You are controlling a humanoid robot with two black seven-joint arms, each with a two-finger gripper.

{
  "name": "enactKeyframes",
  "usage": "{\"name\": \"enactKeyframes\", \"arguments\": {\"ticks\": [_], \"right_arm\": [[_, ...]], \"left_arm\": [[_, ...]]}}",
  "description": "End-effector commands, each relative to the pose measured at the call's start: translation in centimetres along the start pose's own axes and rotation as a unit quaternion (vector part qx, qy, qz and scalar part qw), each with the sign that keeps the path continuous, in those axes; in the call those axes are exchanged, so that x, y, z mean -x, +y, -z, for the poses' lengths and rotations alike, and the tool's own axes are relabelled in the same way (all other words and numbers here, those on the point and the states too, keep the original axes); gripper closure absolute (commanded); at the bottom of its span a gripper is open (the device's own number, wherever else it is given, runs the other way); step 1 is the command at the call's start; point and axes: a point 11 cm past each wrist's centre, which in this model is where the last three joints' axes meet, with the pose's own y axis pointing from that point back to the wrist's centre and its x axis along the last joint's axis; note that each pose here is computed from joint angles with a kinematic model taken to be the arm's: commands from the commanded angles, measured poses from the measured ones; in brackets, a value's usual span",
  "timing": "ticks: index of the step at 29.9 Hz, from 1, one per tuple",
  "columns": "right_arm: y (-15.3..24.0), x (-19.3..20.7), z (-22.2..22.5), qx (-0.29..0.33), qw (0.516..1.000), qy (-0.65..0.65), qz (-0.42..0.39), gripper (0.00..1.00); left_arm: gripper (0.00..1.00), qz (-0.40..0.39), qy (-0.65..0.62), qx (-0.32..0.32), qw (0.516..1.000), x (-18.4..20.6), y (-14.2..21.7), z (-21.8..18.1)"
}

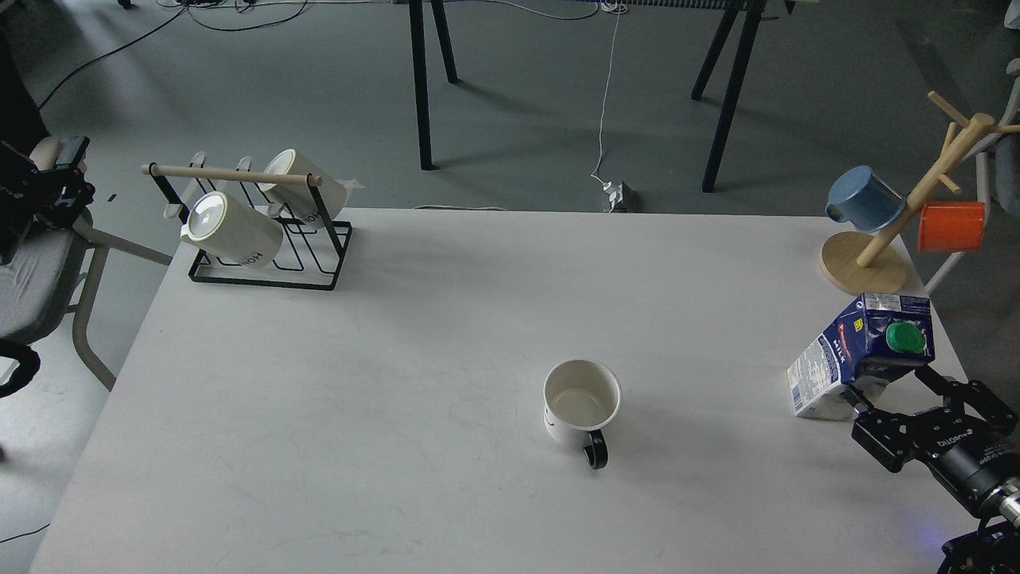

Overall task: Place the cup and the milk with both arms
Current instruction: 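Move the right gripper to the milk carton and grasp it, then carry the milk carton with the right gripper beside the white mug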

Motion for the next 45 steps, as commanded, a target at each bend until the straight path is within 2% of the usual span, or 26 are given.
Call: {"name": "enactKeyframes", "arguments": {"ticks": [1, 23, 42, 44, 45], "right_arm": [[-0.9, -0.3, -0.5, -0.001, 1.000, -0.009, 0.004, 0.01], [-3.3, -1.7, -3.7, 0.014, 1.000, -0.020, 0.011, 0.01], [-3.9, -1.7, -3.0, -0.024, 0.998, -0.045, 0.026, 0.03], [-3.9, -1.7, -2.9, -0.025, 0.998, -0.045, 0.027, 0.06], [-3.9, -1.7, -3.0, -0.024, 0.998, -0.046, 0.027, 0.11]], "left_arm": [[0.00, 0.001, 0.004, -0.003, 1.000, 0.2, 0.0, 0.5], [0.00, 0.000, 0.006, -0.004, 1.000, 0.2, 0.1, 0.7], [0.00, 0.001, 0.019, -0.015, 1.000, 0.7, 0.5, 2.4], [0.00, 0.001, 0.020, -0.016, 1.000, 0.8, 0.5, 2.6], [0.00, 0.001, 0.020, -0.016, 1.000, 0.8, 0.5, 2.6]]}}
